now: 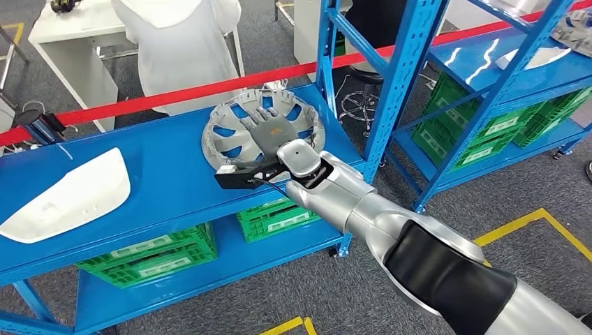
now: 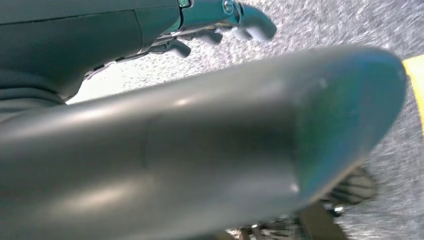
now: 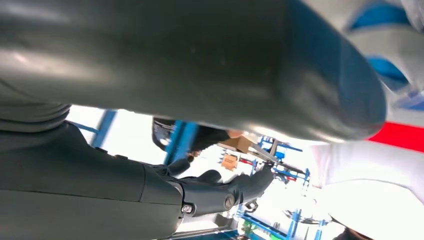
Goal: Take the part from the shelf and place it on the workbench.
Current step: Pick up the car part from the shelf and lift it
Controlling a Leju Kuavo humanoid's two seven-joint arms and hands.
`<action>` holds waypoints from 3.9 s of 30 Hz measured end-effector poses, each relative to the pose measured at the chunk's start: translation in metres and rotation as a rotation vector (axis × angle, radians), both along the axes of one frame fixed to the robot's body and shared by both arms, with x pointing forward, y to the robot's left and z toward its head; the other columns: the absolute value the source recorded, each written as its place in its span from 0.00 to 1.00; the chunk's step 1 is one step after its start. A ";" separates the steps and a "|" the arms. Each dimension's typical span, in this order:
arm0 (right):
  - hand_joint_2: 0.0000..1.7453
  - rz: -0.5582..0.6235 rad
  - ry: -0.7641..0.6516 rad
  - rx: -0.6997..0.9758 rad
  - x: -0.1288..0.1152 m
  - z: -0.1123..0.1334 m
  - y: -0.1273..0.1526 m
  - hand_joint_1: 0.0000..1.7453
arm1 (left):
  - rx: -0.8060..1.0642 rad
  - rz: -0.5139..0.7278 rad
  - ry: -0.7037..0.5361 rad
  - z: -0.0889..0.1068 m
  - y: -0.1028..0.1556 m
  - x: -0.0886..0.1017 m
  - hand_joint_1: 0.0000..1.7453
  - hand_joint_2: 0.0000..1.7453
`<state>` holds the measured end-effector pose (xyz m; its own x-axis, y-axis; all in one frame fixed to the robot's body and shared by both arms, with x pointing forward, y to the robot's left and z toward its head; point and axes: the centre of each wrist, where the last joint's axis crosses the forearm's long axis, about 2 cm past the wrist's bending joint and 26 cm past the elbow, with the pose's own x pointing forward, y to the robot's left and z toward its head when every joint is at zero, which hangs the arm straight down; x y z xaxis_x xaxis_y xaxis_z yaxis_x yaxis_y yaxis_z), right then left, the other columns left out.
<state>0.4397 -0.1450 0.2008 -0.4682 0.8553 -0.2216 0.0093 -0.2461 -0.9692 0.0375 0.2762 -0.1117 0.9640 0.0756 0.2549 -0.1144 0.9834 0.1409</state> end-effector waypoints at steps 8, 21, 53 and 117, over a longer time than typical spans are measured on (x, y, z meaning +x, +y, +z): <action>0.00 -0.024 0.016 -0.001 -0.004 -0.011 -0.005 0.00 | 0.001 -0.005 -0.014 0.000 -0.001 -0.001 0.00 0.00; 0.00 -0.042 0.061 0.000 -0.010 -0.029 -0.015 0.00 | -0.002 -0.011 -0.031 0.001 -0.003 0.005 0.00 0.00; 0.00 -0.006 0.266 0.170 -0.035 -0.055 0.011 0.00 | 0.013 -0.003 -0.028 0.001 -0.001 0.007 0.00 0.00; 1.00 -0.224 0.568 0.486 -0.083 -0.116 0.006 1.00 | 0.057 0.003 -0.005 0.001 0.000 0.006 0.00 0.00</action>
